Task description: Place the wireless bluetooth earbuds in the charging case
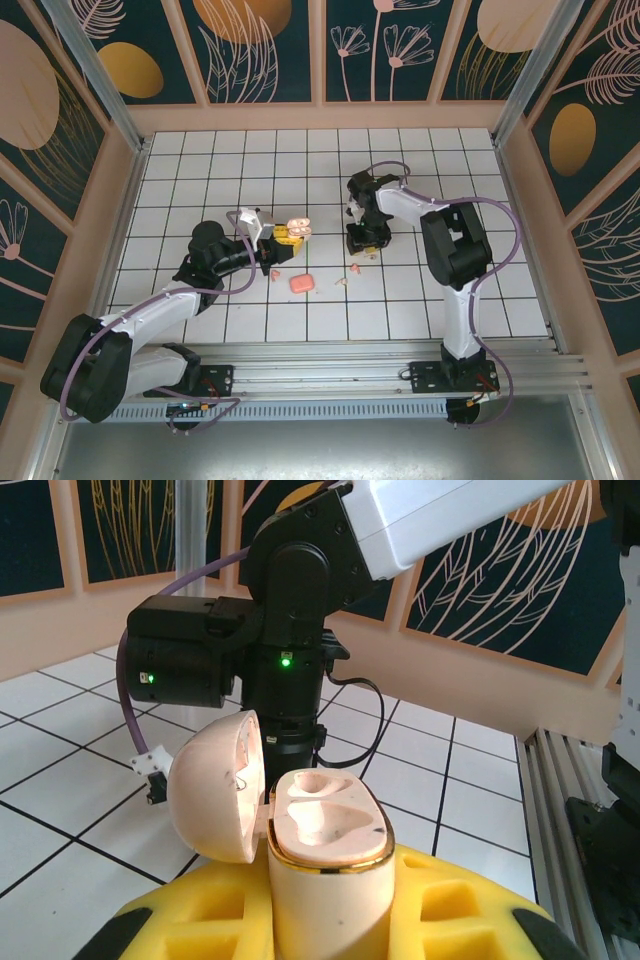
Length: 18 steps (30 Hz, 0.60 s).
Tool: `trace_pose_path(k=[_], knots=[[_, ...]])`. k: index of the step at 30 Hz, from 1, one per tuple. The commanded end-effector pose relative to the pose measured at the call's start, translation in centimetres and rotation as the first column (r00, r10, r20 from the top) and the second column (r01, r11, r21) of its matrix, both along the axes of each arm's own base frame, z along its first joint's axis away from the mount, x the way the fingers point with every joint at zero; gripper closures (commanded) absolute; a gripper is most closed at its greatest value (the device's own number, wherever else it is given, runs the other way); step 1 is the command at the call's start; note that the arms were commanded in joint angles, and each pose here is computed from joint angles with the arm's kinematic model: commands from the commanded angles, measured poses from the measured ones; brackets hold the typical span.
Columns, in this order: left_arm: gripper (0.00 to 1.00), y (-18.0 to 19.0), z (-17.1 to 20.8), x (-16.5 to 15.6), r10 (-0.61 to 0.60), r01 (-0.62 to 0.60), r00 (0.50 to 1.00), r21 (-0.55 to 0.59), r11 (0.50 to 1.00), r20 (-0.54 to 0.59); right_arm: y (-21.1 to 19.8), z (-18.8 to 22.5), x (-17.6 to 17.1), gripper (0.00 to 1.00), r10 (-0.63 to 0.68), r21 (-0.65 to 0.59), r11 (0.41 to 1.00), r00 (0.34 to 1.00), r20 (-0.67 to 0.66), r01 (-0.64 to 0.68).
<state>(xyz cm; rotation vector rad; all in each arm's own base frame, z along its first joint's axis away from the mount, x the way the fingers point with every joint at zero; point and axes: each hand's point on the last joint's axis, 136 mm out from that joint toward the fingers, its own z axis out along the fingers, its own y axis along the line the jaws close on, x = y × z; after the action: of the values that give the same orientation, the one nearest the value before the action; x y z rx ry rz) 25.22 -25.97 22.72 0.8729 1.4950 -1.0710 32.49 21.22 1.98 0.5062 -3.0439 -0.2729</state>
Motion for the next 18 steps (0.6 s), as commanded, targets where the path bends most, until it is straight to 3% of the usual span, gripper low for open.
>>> trace_pose_path(k=[1,12,18], knots=[[0.82,0.0,1.0,0.0,0.006,-0.006,0.999,-0.004,1.0,0.047,0.1,-0.2,-1.2,0.62,0.049,-0.013,0.999,0.998,-0.038,-0.05],[0.82,0.1,0.9,-0.1,0.005,-0.005,0.999,-0.003,1.0,0.042,-0.1,1.3,-3.8,0.66,0.098,-0.017,0.995,0.993,-0.06,-0.099],[0.82,0.1,0.9,-0.1,0.004,-0.004,0.999,-0.002,1.0,0.043,0.3,4.9,-2.8,0.62,-0.033,0.046,0.998,0.999,0.024,0.032]])
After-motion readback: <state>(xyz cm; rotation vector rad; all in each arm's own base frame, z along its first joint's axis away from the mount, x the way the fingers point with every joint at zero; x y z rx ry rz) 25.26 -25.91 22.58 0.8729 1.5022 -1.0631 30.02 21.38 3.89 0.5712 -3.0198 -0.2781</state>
